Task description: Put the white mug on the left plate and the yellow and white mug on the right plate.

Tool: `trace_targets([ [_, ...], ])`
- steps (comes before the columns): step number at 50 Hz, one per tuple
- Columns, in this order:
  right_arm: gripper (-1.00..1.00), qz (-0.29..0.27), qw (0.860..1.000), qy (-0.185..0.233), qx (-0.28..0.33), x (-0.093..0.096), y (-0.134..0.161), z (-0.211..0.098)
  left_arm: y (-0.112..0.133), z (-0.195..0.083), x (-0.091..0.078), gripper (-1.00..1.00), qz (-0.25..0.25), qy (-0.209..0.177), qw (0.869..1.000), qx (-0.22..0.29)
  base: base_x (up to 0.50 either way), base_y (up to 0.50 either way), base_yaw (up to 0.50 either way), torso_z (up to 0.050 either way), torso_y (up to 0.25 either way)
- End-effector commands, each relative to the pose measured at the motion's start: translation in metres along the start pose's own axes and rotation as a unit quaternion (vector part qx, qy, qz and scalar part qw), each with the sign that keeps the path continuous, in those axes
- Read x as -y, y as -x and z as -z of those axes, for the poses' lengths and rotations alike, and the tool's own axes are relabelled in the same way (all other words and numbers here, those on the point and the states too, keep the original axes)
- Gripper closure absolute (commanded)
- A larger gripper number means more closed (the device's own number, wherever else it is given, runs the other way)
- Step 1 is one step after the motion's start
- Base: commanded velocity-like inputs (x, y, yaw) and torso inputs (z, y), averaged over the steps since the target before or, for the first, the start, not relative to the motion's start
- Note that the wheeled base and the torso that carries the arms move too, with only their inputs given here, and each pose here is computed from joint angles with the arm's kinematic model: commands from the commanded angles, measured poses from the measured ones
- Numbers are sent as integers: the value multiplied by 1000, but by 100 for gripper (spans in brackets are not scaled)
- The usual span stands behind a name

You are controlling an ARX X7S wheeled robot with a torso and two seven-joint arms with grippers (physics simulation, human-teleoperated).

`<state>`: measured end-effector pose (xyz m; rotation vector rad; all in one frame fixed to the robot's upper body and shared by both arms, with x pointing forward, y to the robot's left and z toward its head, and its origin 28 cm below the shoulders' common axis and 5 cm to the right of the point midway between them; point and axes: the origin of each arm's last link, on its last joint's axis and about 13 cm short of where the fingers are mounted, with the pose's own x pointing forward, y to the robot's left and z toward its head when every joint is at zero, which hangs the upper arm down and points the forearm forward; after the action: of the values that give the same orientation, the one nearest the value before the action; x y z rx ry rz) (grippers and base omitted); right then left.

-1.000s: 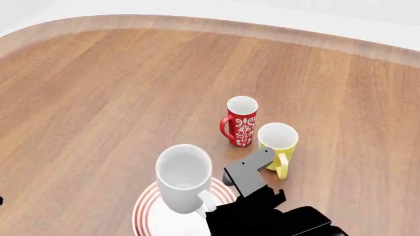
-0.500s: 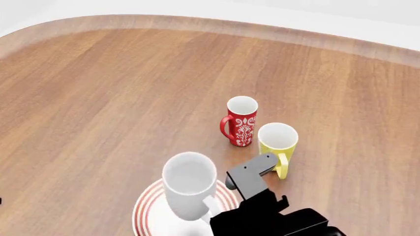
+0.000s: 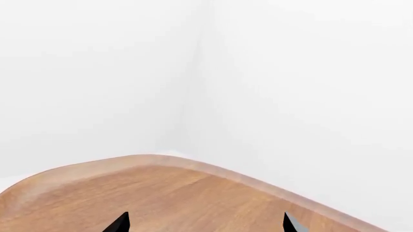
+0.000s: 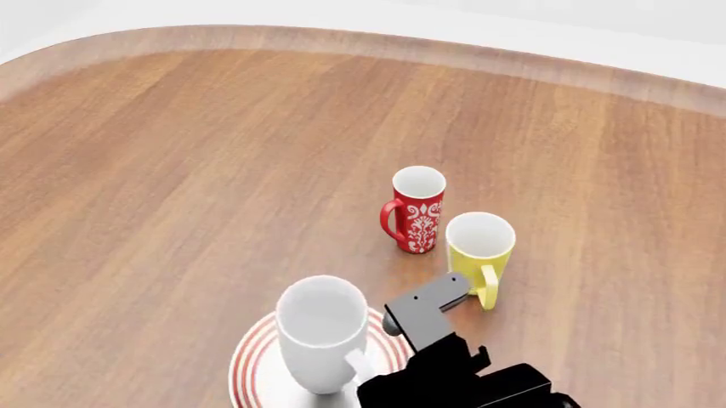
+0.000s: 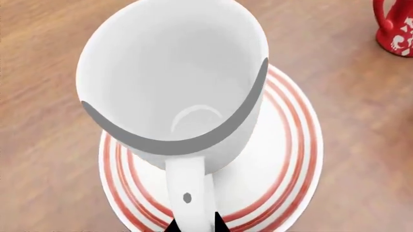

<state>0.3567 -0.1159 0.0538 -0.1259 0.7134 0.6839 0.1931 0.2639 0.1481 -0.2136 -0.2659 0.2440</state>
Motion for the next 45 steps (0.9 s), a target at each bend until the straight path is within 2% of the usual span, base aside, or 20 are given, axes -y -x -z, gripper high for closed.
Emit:
trace_targets([
  [1,100,0,1000,1,1,0,0,-5,0,-1,1,-100,1,1,1000,1,0,0,0,0,0],
  [2,-100,6,1000,0,0,1,0,-6,0,-1,1,-100,1,1,1000,1,0,0,0,0,0],
  [10,-100,14,1000,2,4,0,6,-5,0,-2,0,-100,0,2,1000,2,0,0,0,0,0],
  [21,-100,38,999,-3,16,-9,49,7,-1,-1,2,-100,0,3,1000,2,0,0,0,0,0],
  [29,-100,52,998,-1,48,-12,75,5,-3,0,4,-100,4,1,1000,1,0,0,0,0,0],
  [35,-100,58,992,7,110,-13,94,-5,-5,0,4,-100,4,0,1000,2,0,0,0,0,0],
  [39,-100,59,983,45,166,-15,103,-7,-5,0,4,-100,5,0,1000,2,0,0,0,0,0],
  [41,-100,60,981,41,178,-14,104,-7,-5,-1,4,-100,5,0,1000,3,0,0,0,0,0],
  [45,-100,68,969,42,235,-12,108,-5,-4,-1,5,-100,8,0,1000,3,0,0,0,0,0],
])
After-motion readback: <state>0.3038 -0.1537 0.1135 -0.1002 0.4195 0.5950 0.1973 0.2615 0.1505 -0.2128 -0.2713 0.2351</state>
